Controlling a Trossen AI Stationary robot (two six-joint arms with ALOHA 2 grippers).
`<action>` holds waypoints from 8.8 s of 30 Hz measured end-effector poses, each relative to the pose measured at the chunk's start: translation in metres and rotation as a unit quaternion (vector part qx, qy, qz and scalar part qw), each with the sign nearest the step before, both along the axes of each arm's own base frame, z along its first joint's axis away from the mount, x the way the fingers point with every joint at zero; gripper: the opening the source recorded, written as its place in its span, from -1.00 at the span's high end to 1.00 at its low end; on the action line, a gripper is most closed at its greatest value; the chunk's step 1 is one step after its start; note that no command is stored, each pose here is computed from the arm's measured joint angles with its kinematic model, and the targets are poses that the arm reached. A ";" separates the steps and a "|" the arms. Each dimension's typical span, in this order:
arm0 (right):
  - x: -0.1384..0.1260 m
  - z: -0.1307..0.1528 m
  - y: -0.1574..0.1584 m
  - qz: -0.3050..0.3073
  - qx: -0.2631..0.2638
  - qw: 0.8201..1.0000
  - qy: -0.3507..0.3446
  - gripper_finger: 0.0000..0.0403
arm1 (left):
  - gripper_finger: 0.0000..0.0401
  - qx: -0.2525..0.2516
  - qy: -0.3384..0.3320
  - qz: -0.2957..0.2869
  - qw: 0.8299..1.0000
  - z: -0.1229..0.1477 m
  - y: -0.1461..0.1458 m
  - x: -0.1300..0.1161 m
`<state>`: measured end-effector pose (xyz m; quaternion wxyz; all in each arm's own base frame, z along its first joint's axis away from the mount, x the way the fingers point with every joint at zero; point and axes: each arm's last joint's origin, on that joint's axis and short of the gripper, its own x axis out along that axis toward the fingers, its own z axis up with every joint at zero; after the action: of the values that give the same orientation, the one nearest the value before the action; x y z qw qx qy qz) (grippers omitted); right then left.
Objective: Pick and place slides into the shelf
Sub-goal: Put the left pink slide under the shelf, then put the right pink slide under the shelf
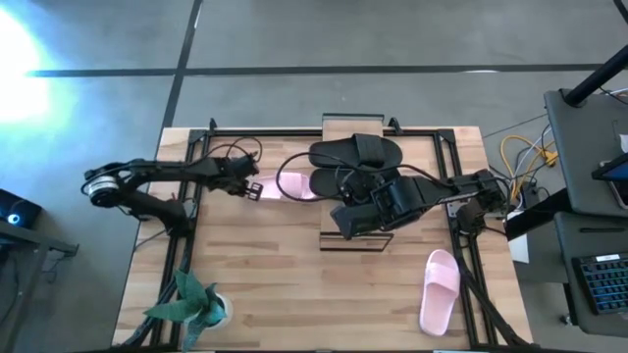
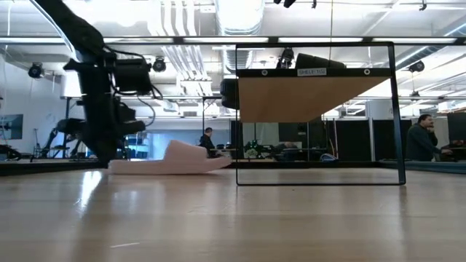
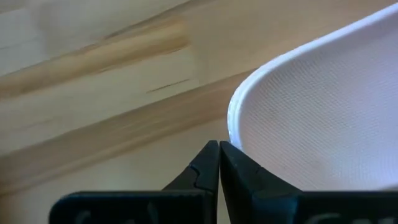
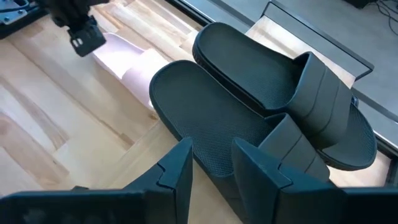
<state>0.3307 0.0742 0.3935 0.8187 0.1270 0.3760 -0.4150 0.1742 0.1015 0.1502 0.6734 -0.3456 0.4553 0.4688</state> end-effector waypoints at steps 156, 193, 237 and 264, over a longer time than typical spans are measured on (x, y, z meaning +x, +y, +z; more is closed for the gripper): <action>-0.183 -0.169 0.219 0.034 0.120 0.950 0.286 -0.18 | 1.00 -0.005 -0.377 -0.283 0.882 0.045 -0.086 0.014; -0.200 -0.253 0.149 -0.057 0.117 0.921 0.366 0.54 | 1.00 -0.024 -0.383 -0.257 0.887 0.045 -0.086 0.014; 0.120 -0.103 0.085 0.459 0.090 0.880 0.083 0.93 | 1.00 -0.016 -0.377 -0.316 0.871 0.068 -0.095 -0.045; 0.162 -0.147 0.033 0.311 0.032 0.947 0.074 0.04 | 1.00 0.023 -0.378 -0.296 0.877 0.071 -0.095 -0.079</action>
<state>0.4927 0.1074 0.2463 0.8724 -0.0013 0.4697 -0.1353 0.0949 0.0063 0.2209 0.9091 -0.3304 0.2365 0.0918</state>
